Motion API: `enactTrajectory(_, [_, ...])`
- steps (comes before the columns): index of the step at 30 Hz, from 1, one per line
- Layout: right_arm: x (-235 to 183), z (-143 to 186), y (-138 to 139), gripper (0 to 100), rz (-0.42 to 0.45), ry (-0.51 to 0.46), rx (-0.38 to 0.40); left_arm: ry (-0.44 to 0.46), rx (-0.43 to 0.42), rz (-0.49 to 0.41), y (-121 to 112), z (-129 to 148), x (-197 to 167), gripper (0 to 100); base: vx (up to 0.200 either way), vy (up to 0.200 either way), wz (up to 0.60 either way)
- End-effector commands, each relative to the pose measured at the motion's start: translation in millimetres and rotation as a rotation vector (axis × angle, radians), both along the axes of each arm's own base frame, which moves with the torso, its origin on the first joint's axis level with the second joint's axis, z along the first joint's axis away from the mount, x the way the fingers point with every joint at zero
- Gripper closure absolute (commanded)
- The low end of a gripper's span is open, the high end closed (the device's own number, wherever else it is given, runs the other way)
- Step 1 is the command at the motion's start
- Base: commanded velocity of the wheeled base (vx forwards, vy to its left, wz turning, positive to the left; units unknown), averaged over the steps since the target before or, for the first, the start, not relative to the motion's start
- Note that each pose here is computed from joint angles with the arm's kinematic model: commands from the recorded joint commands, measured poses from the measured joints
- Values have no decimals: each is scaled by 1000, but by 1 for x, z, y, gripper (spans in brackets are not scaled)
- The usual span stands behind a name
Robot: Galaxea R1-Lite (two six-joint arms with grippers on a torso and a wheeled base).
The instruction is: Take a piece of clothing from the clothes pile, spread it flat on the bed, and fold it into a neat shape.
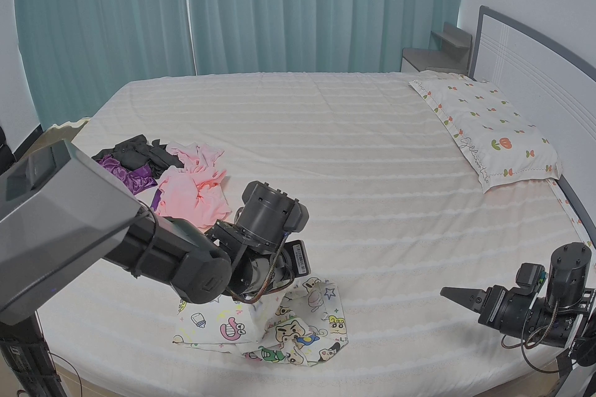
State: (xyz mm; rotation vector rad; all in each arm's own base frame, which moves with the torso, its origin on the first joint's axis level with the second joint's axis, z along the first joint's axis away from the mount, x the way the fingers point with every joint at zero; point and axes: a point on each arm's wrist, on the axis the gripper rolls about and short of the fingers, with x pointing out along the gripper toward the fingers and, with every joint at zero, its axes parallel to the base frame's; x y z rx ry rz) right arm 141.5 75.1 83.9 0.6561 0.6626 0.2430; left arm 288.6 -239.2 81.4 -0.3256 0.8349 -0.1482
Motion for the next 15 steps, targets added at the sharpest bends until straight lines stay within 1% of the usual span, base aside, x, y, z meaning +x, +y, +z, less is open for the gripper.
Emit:
enactTrajectory(1, [0,0,0,0,0,1,0,10,8,-11,-4,-5,-2,0,0,0,0])
enactTrajectory(2, [0,0,0,0,0,1,0,18,-17,3,-8,-5,-8,0,0,0,0])
enactTrajectory(6, [0,0,0,0,0,-1,0,29,-28,26,-6,-5,-10,0,0,0,0])
enactTrajectory(7, [0,0,0,0,1,0,1,19,-50,42,1,5,-15,0,0,0,0])
enactTrajectory(9, [0,0,0,0,1,0,1,17,-55,45,2,7,-16,0,0,0,0])
enactTrajectory(10, [0,0,0,0,0,1,0,8,-81,55,15,21,-28,0,0,0,0])
enactTrajectory(11, [0,0,0,0,1,1,0,3,-90,57,20,26,-32,0,0,0,0])
enactTrajectory(15, [0,-1,0,0,3,4,-1,21,-114,76,37,32,-51,0,0,0,0])
